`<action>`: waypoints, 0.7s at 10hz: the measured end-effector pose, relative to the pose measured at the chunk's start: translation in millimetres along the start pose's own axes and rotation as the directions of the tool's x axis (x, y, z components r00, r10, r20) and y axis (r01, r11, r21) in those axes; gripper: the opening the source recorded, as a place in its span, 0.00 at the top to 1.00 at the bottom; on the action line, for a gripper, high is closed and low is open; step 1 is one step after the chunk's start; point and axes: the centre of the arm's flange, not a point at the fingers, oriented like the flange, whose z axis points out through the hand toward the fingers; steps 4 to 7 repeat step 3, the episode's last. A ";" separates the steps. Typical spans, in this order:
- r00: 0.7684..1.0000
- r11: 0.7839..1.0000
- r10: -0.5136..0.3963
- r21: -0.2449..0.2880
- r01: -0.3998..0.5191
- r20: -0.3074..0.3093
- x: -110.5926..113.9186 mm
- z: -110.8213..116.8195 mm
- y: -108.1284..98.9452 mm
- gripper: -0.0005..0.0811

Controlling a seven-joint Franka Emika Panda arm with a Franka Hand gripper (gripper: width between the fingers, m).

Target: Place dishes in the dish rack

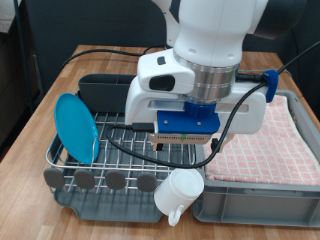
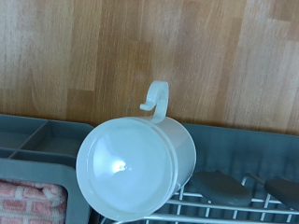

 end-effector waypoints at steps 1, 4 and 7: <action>1.000 1.000 -0.005 -0.002 0.005 -0.009 -1.7 -8.1 -0.5 0.01; 1.000 1.000 -0.011 -0.009 0.011 -0.012 -4.8 -20.1 -0.8 0.01; 1.000 1.000 -0.011 -0.009 0.011 -0.012 -4.8 -20.1 -0.8 0.01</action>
